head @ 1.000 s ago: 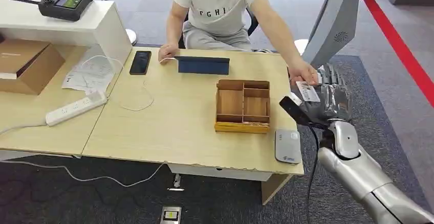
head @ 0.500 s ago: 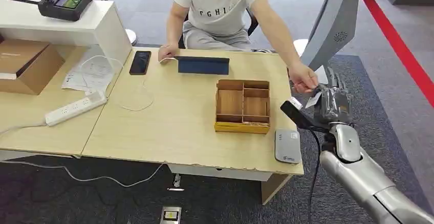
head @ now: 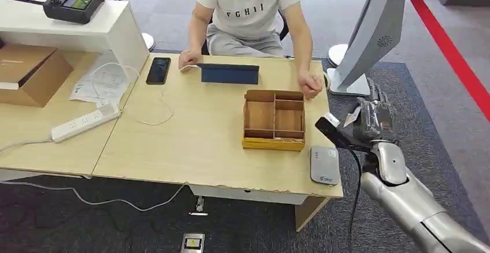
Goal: Pass the card to the sensor for recognition and then transmit it.
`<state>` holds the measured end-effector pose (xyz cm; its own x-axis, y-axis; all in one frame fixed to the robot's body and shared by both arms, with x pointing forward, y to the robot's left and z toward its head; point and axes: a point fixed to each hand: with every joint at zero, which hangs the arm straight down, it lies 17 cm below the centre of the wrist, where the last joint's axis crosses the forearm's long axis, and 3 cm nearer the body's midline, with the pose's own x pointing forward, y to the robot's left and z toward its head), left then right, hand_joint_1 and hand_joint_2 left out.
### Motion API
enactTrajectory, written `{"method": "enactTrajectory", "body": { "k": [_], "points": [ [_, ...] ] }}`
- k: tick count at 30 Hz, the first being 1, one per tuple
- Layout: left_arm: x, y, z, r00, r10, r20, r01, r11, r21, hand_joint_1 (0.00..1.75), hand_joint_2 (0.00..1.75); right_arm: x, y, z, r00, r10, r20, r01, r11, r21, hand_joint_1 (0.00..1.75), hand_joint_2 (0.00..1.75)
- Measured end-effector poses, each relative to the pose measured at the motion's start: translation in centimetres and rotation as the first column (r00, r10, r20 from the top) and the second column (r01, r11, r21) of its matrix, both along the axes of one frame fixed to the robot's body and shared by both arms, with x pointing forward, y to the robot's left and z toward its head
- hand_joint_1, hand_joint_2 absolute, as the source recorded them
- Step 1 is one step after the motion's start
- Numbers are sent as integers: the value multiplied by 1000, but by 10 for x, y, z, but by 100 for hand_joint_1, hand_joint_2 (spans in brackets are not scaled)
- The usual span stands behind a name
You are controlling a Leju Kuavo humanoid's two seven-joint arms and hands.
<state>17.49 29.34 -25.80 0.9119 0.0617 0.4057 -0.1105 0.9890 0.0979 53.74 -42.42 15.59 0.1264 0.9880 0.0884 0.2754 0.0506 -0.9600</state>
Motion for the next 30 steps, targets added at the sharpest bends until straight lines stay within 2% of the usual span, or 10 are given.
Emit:
{"method": "enactTrajectory", "body": {
  "k": [8, 9, 19, 30],
  "points": [
    [21, 10, 8, 996, -11, 84, 7, 999, 44, 0, 0, -17, -4, -34, 998, -13, -65, 16, 999, 51, 175, 175],
    [23, 12, 9, 996, -10, 89, 6, 999, 46, 0, 175, -19, -4, -38, 997, -13, -72, 17, 998, 53, 175, 175],
    [38, 17, 16, 990, 6, 138, -13, 999, 46, 0, 175, -36, -3, -71, 992, -7, -130, 17, 997, 77, 175, 175],
    [38, 23, 16, 990, 14, 137, -23, 998, 61, 0, 175, -50, -6, -102, 982, -17, -186, 34, 995, 90, 175, 175]
  ]
}}
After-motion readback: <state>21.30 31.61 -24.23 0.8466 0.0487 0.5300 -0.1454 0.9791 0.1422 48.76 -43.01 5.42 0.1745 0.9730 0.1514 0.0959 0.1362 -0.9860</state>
